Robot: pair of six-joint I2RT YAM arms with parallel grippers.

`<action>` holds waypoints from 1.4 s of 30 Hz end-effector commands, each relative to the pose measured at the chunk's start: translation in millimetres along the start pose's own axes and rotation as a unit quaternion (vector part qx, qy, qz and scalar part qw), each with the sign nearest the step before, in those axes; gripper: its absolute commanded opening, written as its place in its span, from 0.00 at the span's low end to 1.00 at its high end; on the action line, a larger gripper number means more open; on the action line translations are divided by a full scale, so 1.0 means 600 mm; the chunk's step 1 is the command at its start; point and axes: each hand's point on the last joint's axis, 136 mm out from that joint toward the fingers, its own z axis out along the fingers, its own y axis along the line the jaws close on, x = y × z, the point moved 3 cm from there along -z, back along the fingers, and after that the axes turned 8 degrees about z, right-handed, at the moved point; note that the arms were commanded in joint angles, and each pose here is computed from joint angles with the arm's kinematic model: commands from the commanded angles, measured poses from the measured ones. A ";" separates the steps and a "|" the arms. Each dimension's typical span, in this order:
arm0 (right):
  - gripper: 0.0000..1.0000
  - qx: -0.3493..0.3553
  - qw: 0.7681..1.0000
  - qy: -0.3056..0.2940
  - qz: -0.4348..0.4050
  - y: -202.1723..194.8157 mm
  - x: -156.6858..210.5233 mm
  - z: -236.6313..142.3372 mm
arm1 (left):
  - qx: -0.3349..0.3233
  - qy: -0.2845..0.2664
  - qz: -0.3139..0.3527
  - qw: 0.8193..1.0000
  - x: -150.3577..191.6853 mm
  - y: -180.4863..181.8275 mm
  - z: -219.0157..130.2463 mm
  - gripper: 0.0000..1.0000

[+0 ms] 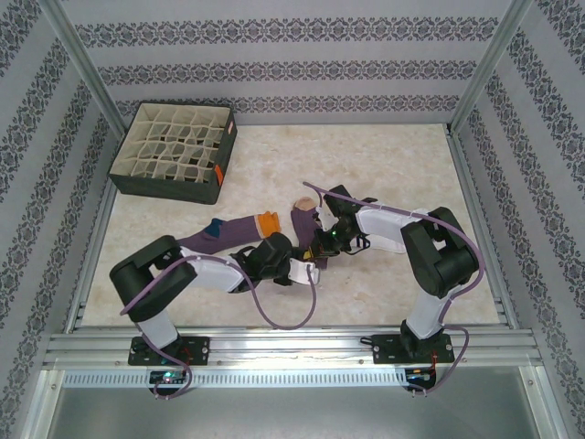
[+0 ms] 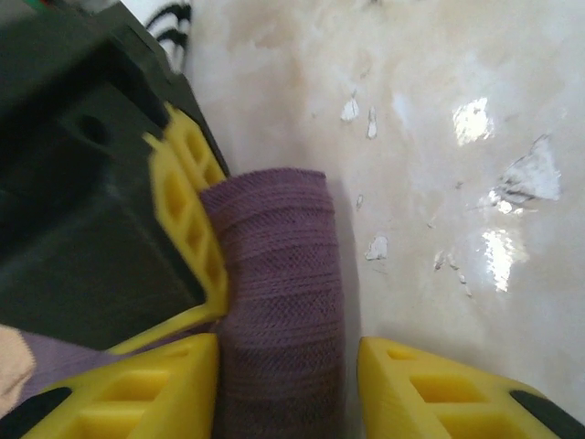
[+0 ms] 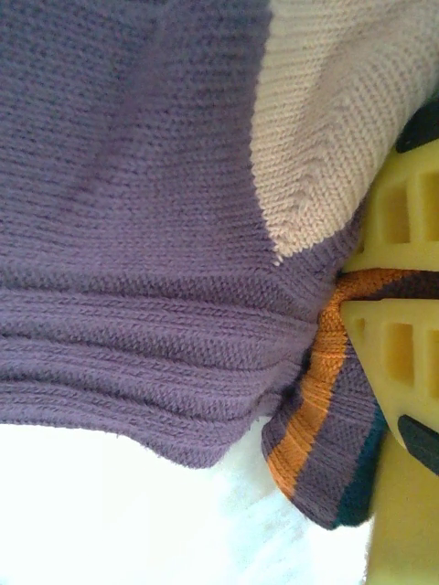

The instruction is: Roll the socks

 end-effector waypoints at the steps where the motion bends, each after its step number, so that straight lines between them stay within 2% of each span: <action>1: 0.07 0.106 0.989 0.087 0.051 -0.094 0.072 0.041 | 0.027 0.020 -0.009 0.999 0.010 -0.023 0.020 0.38; 4: 0.11 0.090 0.991 0.086 0.048 -0.085 0.071 0.039 | 0.050 0.042 -0.033 0.997 0.022 -0.036 0.031 0.32; 9: 0.37 0.039 0.997 0.054 0.029 -0.059 0.061 0.022 | 0.135 0.042 -0.115 0.983 0.018 -0.046 0.025 0.09; 12: 0.44 0.015 0.999 0.025 0.028 -0.051 0.050 -0.002 | 0.181 0.047 -0.160 0.969 0.016 -0.053 0.018 0.00; 19: 0.47 -0.055 0.994 -0.095 0.025 -0.034 0.018 -0.092 | 0.262 0.033 -0.250 0.931 0.003 -0.059 -0.007 0.00; 23: 0.48 -0.078 0.986 -0.145 0.011 -0.028 0.015 -0.125 | 0.308 0.017 -0.309 0.900 -0.002 -0.052 -0.015 0.00; 30: 0.48 -0.083 0.990 -0.115 0.002 -0.031 0.033 -0.097 | 0.352 0.013 -0.407 0.843 0.008 -0.026 -0.005 0.00; 36: 0.47 -0.095 0.991 -0.096 -0.010 -0.015 0.035 -0.064 | 0.413 0.029 -0.450 0.791 0.011 -0.022 0.006 0.00; 42: 0.43 -0.072 0.995 -0.075 -0.005 -0.023 0.036 -0.039 | 0.425 0.048 -0.500 0.753 0.024 -0.023 0.027 0.00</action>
